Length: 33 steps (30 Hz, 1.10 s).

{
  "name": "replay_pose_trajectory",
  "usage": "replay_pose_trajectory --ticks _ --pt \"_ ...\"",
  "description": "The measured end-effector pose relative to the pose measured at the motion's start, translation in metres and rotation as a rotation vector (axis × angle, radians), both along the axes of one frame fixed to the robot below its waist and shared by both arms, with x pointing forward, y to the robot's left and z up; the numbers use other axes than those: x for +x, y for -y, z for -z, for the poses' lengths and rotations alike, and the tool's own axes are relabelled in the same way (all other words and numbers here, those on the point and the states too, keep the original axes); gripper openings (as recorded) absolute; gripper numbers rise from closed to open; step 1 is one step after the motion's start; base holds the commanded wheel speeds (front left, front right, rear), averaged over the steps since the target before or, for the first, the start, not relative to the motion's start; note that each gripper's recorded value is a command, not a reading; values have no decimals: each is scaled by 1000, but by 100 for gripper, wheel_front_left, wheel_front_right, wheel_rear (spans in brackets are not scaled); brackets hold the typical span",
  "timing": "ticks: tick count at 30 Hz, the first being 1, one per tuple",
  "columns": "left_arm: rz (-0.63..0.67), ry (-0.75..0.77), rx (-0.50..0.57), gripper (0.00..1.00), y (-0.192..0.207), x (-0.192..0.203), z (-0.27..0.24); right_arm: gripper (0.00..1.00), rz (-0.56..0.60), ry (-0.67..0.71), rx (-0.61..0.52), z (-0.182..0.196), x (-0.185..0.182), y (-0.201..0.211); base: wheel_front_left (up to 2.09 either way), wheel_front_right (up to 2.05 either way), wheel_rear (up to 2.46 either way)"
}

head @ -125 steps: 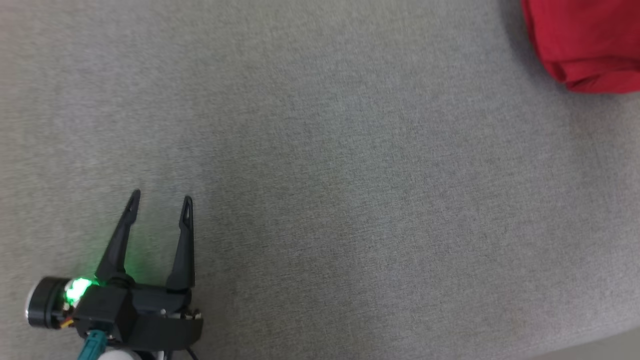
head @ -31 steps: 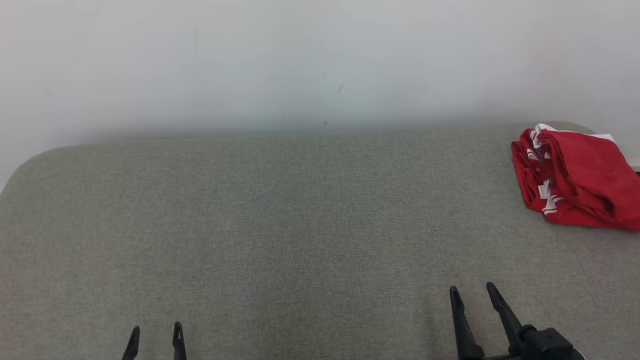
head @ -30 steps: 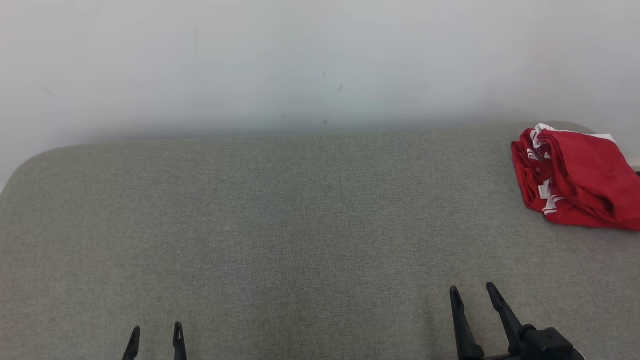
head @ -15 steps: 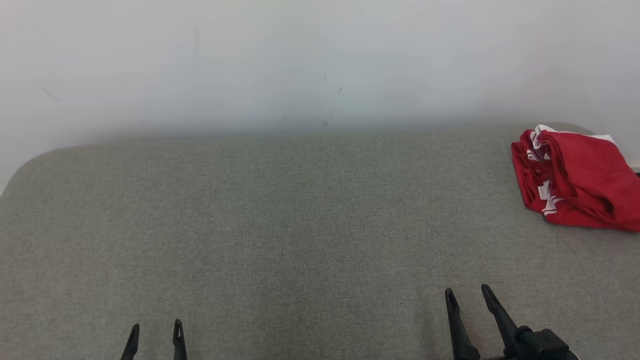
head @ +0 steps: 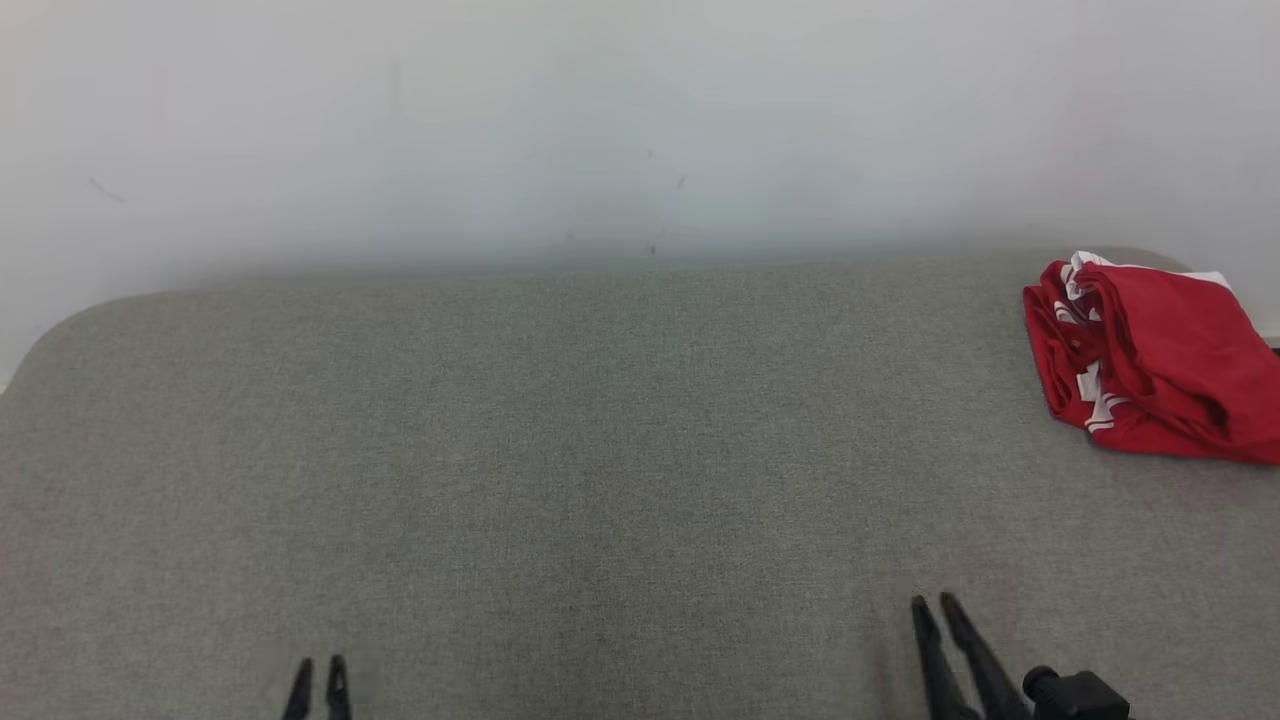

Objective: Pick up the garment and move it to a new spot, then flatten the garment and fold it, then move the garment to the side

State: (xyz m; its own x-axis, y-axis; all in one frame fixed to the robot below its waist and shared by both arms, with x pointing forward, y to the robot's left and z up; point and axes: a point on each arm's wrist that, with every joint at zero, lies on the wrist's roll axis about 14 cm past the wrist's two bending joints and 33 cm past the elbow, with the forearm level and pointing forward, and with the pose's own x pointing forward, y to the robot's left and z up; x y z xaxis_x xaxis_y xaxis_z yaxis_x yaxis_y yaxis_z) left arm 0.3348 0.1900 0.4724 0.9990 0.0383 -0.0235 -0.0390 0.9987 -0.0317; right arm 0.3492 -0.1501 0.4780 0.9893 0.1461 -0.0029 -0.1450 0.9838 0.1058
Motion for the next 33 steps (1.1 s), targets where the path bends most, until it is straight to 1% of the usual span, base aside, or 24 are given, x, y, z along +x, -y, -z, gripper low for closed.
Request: replay_pose_trajectory --ticks 5,17,18,33 --pt "-9 -55 -27 0 -1 -4 15 0 8 -66 14 19 -9 2 0 0 0" --pt "-66 -88 -261 0 -9 0 20 0 75 -102 240 17 -3 13 0 0 0" --pt "-72 -84 -298 0 -10 2 18 0 83 -102 274 16 -1 14 0 0 0" --pt "-98 -85 -553 0 -12 11 16 0 137 -123 512 11 6 26 0 0 0"
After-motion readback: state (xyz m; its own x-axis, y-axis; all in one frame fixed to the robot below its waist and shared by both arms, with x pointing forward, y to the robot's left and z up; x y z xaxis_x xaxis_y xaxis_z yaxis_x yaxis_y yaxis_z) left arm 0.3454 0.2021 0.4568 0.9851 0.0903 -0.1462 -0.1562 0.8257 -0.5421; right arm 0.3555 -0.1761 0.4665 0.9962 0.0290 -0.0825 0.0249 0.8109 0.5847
